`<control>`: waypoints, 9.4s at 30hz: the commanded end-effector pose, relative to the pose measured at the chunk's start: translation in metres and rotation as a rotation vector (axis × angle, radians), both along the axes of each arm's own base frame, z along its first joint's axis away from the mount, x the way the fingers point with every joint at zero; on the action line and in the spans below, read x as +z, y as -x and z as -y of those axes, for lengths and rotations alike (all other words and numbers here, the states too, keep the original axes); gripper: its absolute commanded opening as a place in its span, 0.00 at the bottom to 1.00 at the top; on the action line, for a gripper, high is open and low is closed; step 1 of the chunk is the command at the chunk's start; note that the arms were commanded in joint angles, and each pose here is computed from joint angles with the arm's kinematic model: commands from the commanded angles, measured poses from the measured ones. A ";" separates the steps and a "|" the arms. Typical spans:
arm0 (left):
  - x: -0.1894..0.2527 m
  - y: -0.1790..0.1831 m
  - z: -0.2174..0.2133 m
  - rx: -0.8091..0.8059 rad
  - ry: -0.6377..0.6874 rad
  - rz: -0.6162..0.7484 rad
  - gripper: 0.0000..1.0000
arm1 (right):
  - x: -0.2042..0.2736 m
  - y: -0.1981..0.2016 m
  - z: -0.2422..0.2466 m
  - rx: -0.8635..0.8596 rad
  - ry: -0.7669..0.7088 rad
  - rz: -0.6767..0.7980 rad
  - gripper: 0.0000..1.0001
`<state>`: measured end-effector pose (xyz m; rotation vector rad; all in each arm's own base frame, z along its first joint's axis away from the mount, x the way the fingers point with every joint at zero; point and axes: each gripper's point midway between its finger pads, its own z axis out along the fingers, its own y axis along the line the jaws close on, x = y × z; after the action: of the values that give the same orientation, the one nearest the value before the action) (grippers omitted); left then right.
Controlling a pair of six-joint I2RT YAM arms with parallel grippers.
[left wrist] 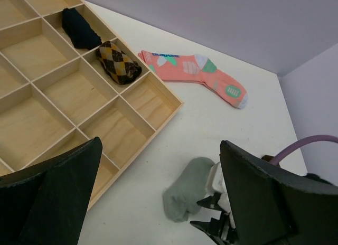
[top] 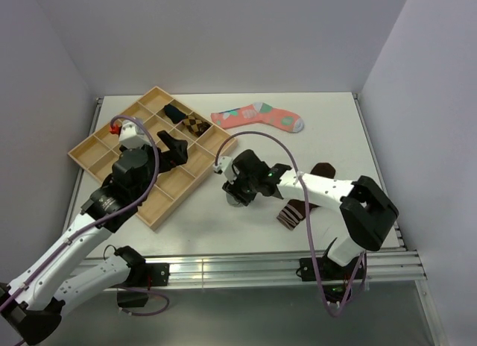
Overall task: Roll the socks
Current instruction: Roll the sock at the center of the board.
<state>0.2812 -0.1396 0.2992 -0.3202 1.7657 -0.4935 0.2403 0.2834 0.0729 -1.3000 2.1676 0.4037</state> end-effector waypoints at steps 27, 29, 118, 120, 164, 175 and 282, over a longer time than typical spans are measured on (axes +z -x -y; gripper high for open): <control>0.004 -0.002 0.005 -0.013 0.014 0.007 0.99 | -0.020 0.004 -0.037 0.059 0.092 0.057 0.46; 0.002 -0.003 0.005 -0.012 0.012 0.005 0.99 | -0.021 0.005 -0.038 0.064 0.090 0.054 0.46; -0.221 0.053 0.228 -0.877 0.072 -0.023 0.44 | -0.033 0.022 0.045 -0.021 -0.199 -0.990 0.13; -0.221 0.055 0.229 -0.890 0.075 -0.024 0.44 | -0.031 0.021 0.046 -0.023 -0.205 -0.987 0.12; -0.258 0.049 0.233 -0.999 -0.040 -0.114 0.46 | -0.011 0.002 0.050 -0.052 -0.295 -0.978 0.10; -0.258 0.042 0.234 -0.967 -0.042 -0.143 0.24 | -0.020 -0.004 0.058 -0.104 -0.269 -0.940 0.08; -0.243 0.038 0.221 -0.802 0.319 -0.913 0.31 | -0.040 0.087 0.044 0.628 0.066 0.022 0.12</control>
<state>0.2114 -0.3512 0.0286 0.0113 2.9117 -1.3469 0.1686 0.2353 0.0170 -2.0074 1.6894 0.3996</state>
